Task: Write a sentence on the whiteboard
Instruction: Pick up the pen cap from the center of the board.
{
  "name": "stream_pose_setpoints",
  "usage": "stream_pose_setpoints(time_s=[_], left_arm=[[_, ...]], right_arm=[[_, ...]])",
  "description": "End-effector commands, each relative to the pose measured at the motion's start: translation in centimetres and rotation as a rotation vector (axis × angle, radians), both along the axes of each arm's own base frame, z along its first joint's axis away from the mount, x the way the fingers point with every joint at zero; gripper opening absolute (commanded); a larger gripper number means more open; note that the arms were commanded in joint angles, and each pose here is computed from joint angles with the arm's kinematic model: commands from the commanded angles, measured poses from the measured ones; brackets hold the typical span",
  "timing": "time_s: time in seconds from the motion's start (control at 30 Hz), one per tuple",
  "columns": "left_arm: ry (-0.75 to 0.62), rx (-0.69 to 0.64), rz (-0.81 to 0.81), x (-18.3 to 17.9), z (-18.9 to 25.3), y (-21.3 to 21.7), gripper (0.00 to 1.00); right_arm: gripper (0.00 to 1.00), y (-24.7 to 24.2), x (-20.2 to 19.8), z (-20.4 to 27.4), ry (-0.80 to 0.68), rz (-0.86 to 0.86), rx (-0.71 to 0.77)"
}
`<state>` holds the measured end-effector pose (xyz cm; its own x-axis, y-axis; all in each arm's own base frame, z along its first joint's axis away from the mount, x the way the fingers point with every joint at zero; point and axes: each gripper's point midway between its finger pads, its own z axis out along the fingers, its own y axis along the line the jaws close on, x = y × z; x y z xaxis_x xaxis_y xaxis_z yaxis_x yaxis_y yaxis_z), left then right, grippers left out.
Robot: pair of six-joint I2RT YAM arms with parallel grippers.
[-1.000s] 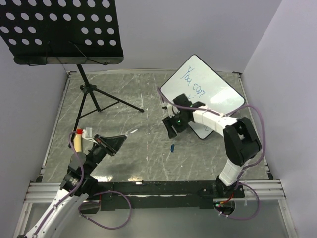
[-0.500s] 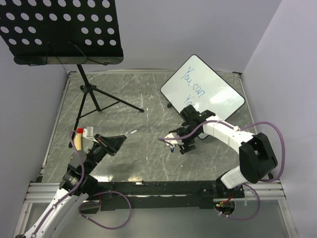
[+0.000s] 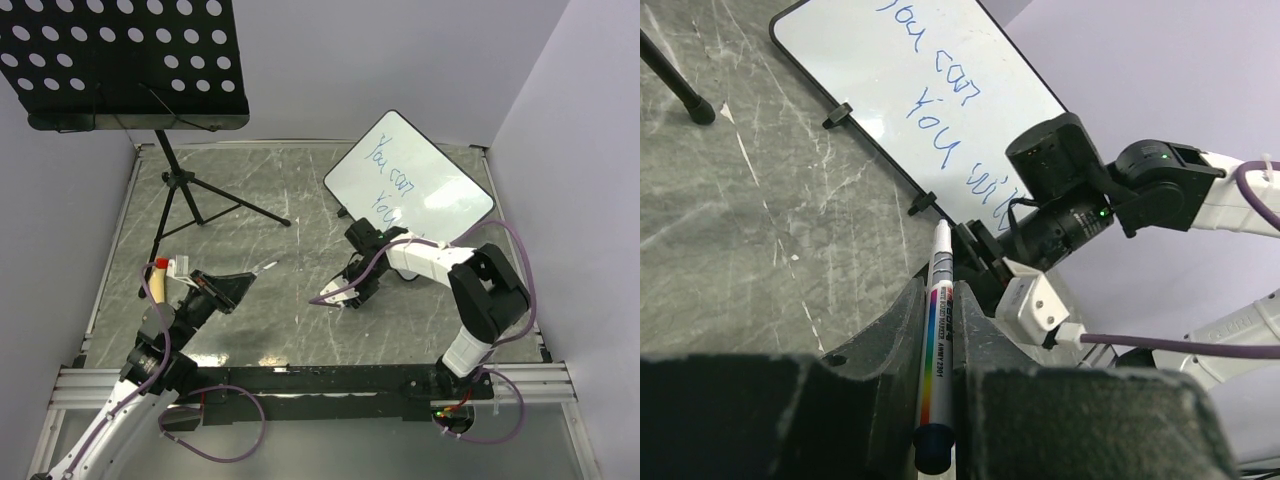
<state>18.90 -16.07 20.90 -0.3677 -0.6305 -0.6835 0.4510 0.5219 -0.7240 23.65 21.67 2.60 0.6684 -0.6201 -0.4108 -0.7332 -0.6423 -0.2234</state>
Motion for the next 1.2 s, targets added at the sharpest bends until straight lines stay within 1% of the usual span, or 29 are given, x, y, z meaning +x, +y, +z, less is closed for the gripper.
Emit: stream_pose_setpoints(time_s=[0.0,0.13,0.2,0.23,0.33,0.5,0.57,0.7,0.73,0.8,0.83,0.9,0.97,1.0,1.1,1.13,1.17], left_arm=[[-0.045,-0.016,-0.004,-0.2,1.4,0.0,0.01],[-0.041,-0.022,-0.004,-0.2,1.2,0.1,0.01],[-0.033,-0.025,-0.004,-0.2,0.8,0.0,0.01],[-0.033,-0.030,-0.005,-0.2,0.8,0.0,0.01],[-0.023,-0.049,-0.015,-0.2,0.3,-0.2,0.01],[-0.009,-0.056,0.000,0.0,-0.1,0.0,0.01],[-0.005,-0.053,0.005,0.0,-0.3,0.1,0.01],[-0.003,-0.058,-0.001,0.0,-0.4,0.0,0.01],[0.000,-0.059,-0.006,0.0,-0.6,-0.1,0.01],[-0.001,-0.067,-0.012,0.0,-0.7,-0.2,0.01],[0.003,-0.070,-0.018,-0.1,-0.9,-0.4,0.01],[-0.001,-0.086,-0.027,0.0,-0.9,-0.5,0.01],[0.017,-0.090,-0.040,0.1,-1.6,-0.9,0.01],[-0.003,-0.105,-0.048,0.0,-1.1,-1.0,0.01],[0.018,-0.111,-0.075,0.2,-2.0,-1.6,0.01],[-0.015,-0.135,-0.091,0.0,-1.1,-1.8,0.01],[0.023,-0.115,-0.108,0.1,-2.7,-2.2,0.01]], right_arm=[[0.52,1.3,0.9,0.0,-0.056,0.087,0.012],[0.50,1.0,0.3,-0.5,-0.021,0.111,-0.020],[0.47,0.8,-0.1,-0.6,-0.013,0.135,-0.043],[0.43,0.6,-0.2,-1.0,-0.010,0.146,-0.061],[0.40,0.4,-0.5,-1.4,0.006,0.178,-0.098],[0.39,0.5,-0.8,-1.9,-0.005,0.247,-0.161],[0.38,0.4,-1.3,-2.1,0.012,0.265,-0.181],[0.32,0.2,-1.8,-2.5,0.031,0.276,-0.220],[0.28,0.1,-1.9,-2.6,0.037,0.275,-0.227],[0.24,-0.3,-2.2,-2.8,0.053,0.261,-0.239],[0.20,-0.3,-2.4,-2.9,0.065,0.240,-0.240],[0.15,-0.5,-2.6,-2.7,0.072,0.209,-0.238],[0.13,-0.5,-2.8,-2.5,0.096,0.157,-0.223],[0.12,-0.4,-2.7,-2.2,0.095,0.131,-0.205],[0.09,0.1,-2.5,-1.3,0.130,0.013,-0.150],[0.09,0.2,-2.5,-1.0,0.165,-0.061,-0.134],[0.08,0.5,-2.1,-0.5,0.170,-0.106,-0.118]])
